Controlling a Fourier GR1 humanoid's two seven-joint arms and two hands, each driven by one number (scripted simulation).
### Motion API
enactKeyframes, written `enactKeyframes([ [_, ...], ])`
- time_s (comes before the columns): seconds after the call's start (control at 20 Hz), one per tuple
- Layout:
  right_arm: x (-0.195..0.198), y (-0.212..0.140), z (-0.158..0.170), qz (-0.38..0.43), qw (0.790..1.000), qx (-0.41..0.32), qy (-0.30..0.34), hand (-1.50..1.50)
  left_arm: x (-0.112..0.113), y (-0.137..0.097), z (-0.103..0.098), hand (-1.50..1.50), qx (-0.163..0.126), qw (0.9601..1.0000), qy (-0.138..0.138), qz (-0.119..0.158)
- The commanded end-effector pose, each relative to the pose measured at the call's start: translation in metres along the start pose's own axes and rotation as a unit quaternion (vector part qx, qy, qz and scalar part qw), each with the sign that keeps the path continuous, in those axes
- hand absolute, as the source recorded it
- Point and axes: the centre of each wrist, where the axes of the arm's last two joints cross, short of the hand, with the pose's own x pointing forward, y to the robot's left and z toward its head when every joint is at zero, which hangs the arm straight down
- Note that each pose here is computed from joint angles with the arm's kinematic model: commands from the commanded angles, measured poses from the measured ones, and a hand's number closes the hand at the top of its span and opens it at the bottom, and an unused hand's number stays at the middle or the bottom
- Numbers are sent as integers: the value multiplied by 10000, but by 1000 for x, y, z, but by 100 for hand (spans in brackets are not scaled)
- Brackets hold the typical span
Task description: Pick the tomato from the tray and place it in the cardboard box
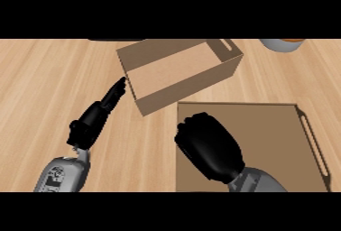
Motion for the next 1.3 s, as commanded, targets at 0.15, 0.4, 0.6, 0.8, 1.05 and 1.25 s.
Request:
enactKeyframes([
  [0.15, 16, -64, 46, -573, 9950, -633, -519, 150, -1, -2, 7, 0, -18, 10000, 4, -19],
  [0.4, 16, -111, 44, -870, 9891, -1185, -128, 150, -1, 14, 12, 0, 14, 10000, -34, -23],
  [0.6, 30, -131, 50, -1178, 9852, -1240, 143, 150, -2, -17, 5, 0, -60, 10000, 67, 40],
  [0.8, 14, -148, 17, -1129, 9833, -1365, 414, 150, 0, -11, -1, 0, 20, 9999, 79, -60],
  [1.05, 10, -153, -13, -1221, 9776, -1600, 613, 150, -19, 1, 9, 0, -8, 10000, 5, 5],
  [1.25, -8, -160, -37, -1411, 9768, -1475, 652, 150, 5, 3, -4, 0, 9, 10000, -92, -6],
])
